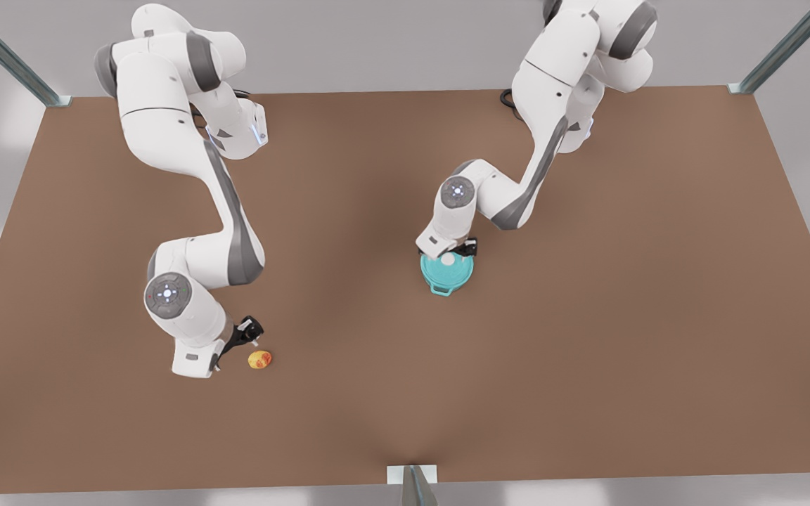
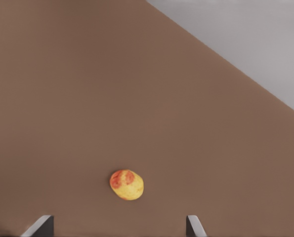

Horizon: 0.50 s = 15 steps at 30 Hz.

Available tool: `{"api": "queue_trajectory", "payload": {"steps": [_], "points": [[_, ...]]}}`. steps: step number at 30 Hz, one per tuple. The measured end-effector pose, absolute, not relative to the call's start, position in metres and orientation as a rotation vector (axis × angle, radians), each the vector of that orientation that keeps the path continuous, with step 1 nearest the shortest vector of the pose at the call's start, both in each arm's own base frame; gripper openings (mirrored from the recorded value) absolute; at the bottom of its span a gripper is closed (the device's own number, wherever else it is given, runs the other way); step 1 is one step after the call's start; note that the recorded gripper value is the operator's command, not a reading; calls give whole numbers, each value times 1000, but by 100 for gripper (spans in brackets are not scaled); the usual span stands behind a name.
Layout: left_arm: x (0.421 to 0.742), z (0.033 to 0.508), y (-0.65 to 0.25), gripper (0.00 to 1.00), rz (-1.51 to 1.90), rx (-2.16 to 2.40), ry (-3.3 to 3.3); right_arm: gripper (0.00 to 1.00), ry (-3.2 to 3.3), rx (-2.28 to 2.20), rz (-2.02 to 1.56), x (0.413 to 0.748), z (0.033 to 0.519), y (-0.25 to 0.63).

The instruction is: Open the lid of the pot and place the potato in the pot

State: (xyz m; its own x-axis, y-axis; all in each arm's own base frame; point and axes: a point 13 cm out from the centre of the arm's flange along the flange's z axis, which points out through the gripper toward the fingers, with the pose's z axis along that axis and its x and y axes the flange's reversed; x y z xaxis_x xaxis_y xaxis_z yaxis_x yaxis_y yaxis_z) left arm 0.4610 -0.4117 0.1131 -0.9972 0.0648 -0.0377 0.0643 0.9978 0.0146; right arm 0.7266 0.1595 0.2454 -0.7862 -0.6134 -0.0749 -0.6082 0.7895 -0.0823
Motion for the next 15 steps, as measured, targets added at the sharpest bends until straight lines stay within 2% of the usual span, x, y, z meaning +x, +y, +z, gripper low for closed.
{"api": "queue_trajectory", "payload": {"steps": [3, 6, 7, 9, 12, 15], "points": [[464, 109, -410, 100, 22, 64, 3094, 100, 2813, -1153, -73, 730, 229, 158], [466, 105, -408, 81, 27, 38, 3089, 100, 2751, -1306, -50, 733, 205, 160], [466, 103, -408, 64, 31, 32, 3088, 100, 2730, -1358, -48, 732, 197, 161], [468, 104, -407, 49, 35, 15, 3082, 100, 2693, -1461, -42, 731, 178, 163], [473, 112, -407, 39, 29, -18, 3069, 100, 2642, -1598, -30, 726, 155, 164], [494, 137, -412, 36, 9, -66, 3038, 100, 2599, -1713, -17, 719, 137, 162]]}}
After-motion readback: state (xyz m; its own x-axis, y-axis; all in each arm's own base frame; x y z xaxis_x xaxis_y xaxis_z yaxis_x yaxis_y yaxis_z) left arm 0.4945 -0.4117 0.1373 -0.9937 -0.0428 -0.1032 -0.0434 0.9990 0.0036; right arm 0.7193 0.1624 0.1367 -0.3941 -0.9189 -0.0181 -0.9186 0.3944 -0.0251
